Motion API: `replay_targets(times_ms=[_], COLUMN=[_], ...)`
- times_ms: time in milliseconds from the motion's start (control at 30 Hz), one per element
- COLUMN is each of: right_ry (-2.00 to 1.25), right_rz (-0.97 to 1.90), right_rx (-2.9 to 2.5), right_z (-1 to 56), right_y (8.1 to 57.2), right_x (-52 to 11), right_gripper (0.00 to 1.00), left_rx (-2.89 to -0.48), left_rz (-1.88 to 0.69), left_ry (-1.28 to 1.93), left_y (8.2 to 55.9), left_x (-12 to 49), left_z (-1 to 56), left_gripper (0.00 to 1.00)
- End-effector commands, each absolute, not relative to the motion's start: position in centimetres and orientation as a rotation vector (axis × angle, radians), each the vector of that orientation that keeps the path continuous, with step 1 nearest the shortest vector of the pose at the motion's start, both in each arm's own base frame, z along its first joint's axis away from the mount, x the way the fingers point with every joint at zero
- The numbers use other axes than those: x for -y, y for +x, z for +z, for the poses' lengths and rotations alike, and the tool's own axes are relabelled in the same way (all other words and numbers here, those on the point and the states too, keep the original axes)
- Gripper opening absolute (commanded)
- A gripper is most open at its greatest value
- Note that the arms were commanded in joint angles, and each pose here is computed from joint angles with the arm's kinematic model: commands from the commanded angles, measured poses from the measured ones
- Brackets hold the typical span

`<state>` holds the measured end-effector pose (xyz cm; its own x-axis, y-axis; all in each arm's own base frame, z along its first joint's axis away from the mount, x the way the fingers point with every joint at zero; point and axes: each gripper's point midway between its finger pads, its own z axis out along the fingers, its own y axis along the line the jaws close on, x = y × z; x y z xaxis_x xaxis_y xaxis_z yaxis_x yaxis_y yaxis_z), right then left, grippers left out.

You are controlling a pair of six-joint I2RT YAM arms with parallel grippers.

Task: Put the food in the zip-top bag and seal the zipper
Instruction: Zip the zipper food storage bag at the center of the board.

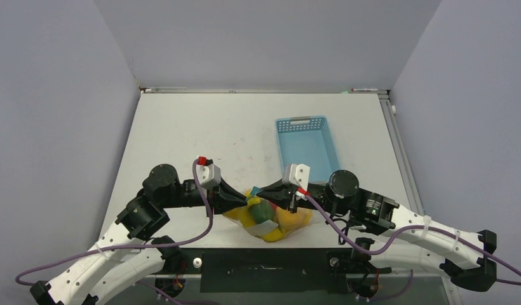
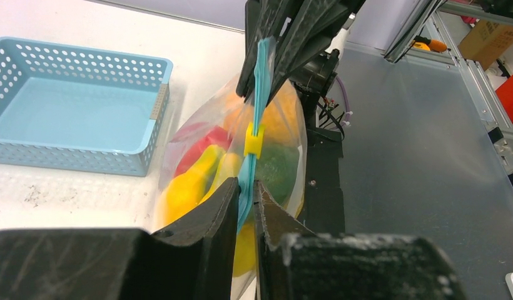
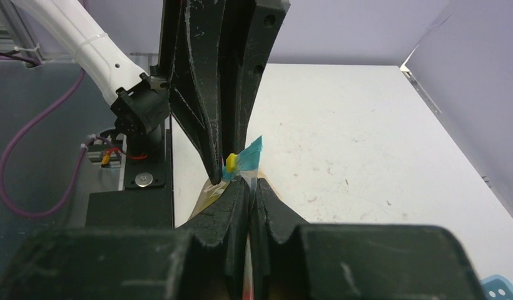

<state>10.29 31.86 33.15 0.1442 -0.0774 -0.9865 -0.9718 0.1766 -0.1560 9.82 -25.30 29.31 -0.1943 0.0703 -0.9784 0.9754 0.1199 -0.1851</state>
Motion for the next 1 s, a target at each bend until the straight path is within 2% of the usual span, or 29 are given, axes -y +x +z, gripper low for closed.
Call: replay_targets(times_ms=[0,100,133,200,267,433,667,967], right_ry=[-1.036,-1.047,-1.054,-1.063,-1.085,-1.13,-1.188,-1.21], right_rz=[0.966,0.961,0.962,0.962,0.961,0.965,0.98,0.991], right_rx=[-1.055,-1.069,-1.074,-1.085,-1.099,-1.121,-1.141,-1.137], right_z=[39.4,38.9,38.7,38.3,37.7,36.6,35.4,35.2], right_y=[10.4,10.5,10.5,10.6,10.6,10.5,10.0,9.7], right_x=[-31.1,-31.4,-31.5,-31.7,-32.0,-32.7,-33.3,-33.5], right_gripper=[0.05,0.05,0.05,0.05,0.05,0.05,0.05,0.05], left_rx=[-1.469,-1.468,-1.466,-1.464,-1.459,-1.448,-1.443,-1.438], left_rz=[-1.208,-1.203,-1.201,-1.2,-1.201,-1.202,-1.164,-1.127], left_ry=[1.087,1.083,1.08,1.075,1.071,1.065,1.03,0.995], left_y=[9.9,10.0,10.0,10.0,10.0,9.9,10.5,11.1], left_x=[25.2,25.1,25.1,25.0,25.0,24.9,24.6,24.2], left_z=[29.3,29.3,29.4,29.5,29.6,29.8,30.0,30.3], left_gripper=[0.11,0.17,0.21,0.38,0.5,0.65,0.7,0.67])
